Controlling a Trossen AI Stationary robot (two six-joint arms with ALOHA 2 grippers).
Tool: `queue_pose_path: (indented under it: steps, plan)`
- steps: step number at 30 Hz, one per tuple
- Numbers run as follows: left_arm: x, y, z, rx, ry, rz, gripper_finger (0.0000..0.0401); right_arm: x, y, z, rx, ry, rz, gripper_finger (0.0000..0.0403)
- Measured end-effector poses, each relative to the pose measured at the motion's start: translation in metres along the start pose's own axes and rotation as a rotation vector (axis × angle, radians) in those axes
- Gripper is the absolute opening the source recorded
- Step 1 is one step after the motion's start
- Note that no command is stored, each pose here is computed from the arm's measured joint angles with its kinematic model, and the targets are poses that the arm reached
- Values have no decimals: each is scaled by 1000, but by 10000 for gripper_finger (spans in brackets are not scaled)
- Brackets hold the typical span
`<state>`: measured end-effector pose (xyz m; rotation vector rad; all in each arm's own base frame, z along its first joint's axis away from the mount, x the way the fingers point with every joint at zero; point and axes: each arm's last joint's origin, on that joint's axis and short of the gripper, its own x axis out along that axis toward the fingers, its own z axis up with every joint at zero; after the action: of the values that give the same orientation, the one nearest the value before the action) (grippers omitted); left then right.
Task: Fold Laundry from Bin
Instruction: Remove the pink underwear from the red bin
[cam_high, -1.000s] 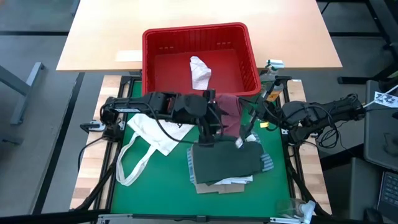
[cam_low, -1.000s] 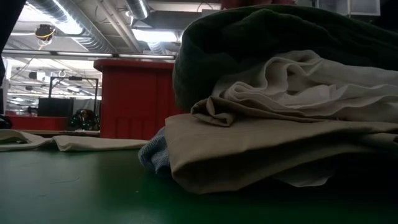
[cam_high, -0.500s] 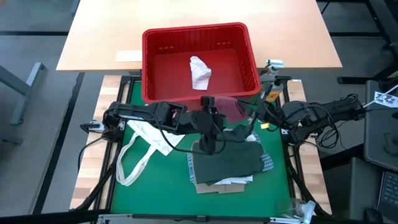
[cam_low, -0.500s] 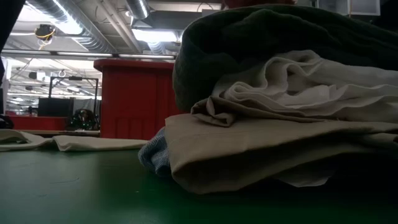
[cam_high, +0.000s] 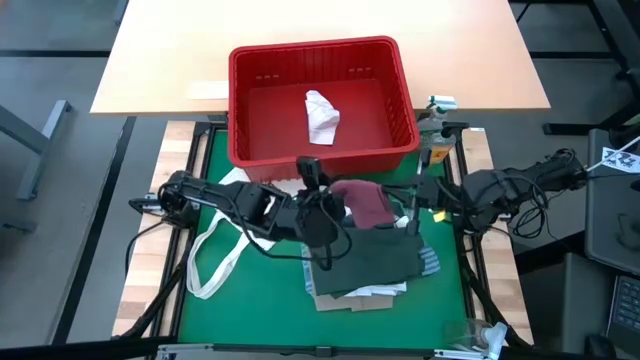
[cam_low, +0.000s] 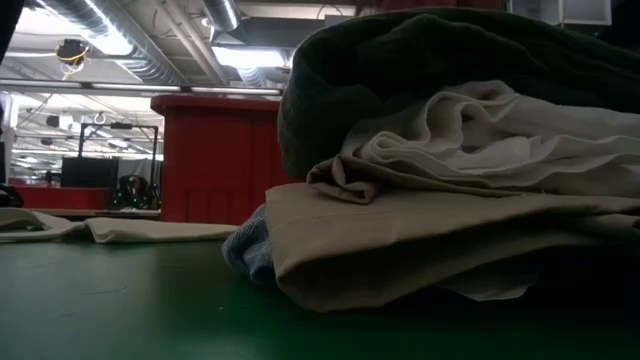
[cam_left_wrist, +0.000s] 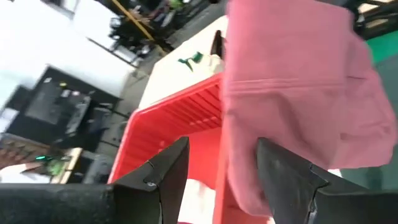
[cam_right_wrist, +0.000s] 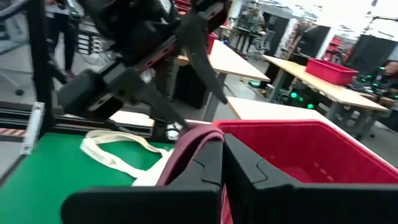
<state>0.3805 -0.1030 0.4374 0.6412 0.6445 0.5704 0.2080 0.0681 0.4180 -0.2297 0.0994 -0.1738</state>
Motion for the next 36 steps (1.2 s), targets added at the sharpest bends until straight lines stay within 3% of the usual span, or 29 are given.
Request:
queue_pose_path:
  steps: [4, 11, 20, 24, 31, 36]
  plan:
    - [-6, -4, 1, -47, -12, -2, 181, -6, 6, 2, -3, -13, 33, 5]
    - [-2, -6, 2, -176, -27, -192, 181, -11, 15, 4, -7, -24, 80, 5]
    - [12, -1, -1, -246, -16, -363, 175, -18, 25, 6, -12, -38, 135, 5]
    - [14, 0, -1, -260, -14, -391, 136, -21, 28, 6, -14, -42, 152, 5]
    - [0, -7, 3, -253, -51, -457, 17, -28, 35, 8, -13, -57, 197, 5]
    - [-19, -11, 13, -322, -152, -636, 13, -43, 43, 21, 19, -101, 283, 5]
